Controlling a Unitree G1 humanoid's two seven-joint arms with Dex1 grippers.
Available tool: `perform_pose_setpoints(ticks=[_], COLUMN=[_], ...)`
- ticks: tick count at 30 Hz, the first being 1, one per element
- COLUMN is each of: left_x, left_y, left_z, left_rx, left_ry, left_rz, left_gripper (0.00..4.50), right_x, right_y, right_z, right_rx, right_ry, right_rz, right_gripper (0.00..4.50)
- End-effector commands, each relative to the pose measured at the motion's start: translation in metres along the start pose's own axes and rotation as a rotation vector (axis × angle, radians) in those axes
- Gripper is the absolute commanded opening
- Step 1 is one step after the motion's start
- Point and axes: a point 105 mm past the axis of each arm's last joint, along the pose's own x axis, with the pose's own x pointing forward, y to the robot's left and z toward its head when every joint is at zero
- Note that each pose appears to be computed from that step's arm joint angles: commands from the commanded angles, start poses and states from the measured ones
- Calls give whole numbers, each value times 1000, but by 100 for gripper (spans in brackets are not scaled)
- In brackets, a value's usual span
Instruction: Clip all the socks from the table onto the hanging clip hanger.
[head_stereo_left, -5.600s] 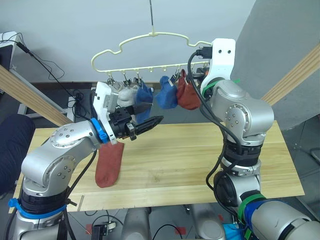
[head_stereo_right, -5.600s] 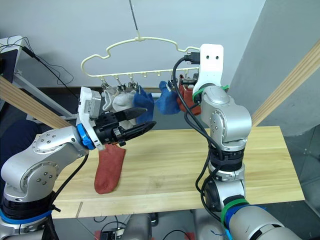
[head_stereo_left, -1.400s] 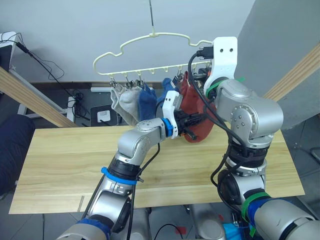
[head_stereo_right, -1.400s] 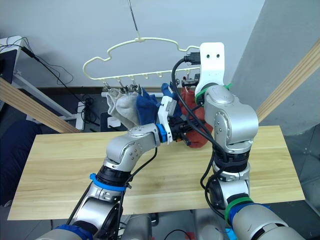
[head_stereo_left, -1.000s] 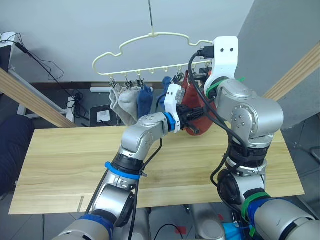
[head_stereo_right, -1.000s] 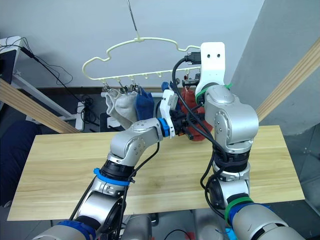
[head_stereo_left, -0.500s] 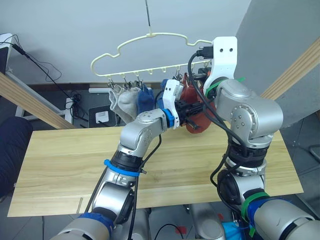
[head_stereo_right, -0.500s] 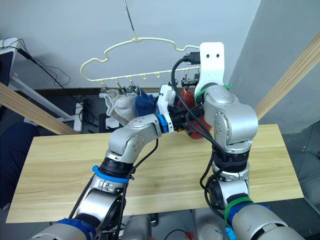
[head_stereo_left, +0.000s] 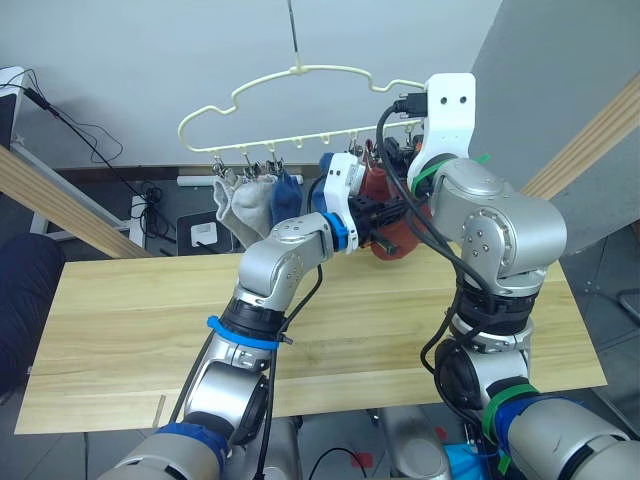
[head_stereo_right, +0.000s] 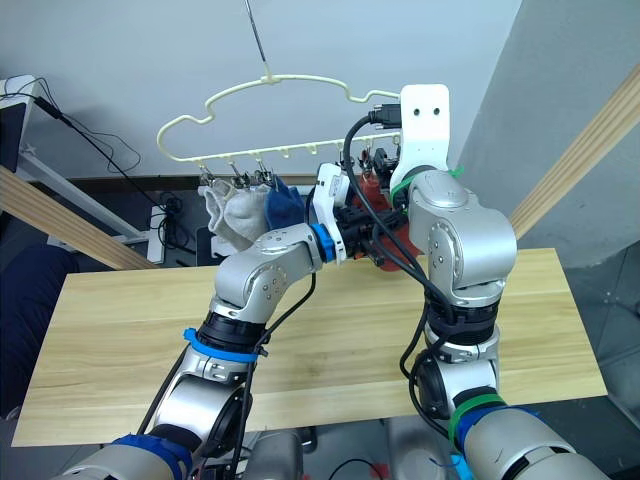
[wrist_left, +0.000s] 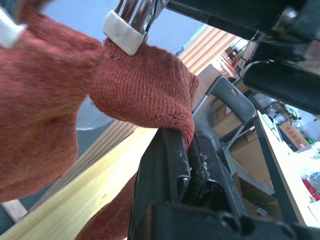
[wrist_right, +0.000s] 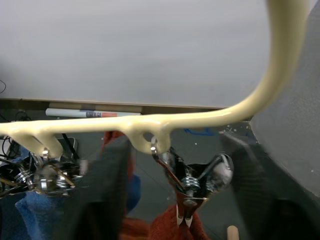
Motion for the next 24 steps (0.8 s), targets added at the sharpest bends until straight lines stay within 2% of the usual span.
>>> perform_pose_setpoints(ticks=[1,4,7,13,18,24], left_x=[2,2,2,-5,-31,-62], left_y=[-9,-10,-11,-15,-16,-15], left_z=[10,9,8,7,5,-2], left_rx=[26,19,6,19,62,89], left_ry=[-29,-22,-17,0,30,66], left_rz=[-40,-42,-47,-72,-62,-24], left_gripper=[0,0,68,250,393,393], right_x=[-5,-5,-7,-17,-44,-66], right_y=[0,1,0,-5,-11,-29], right_z=[12,12,11,4,-15,-34], right_rx=[8,1,-7,12,2,-14], right_ry=[-50,-50,-43,4,46,53], right_rz=[3,12,24,93,236,293], right_gripper=[431,431,436,436,436,436])
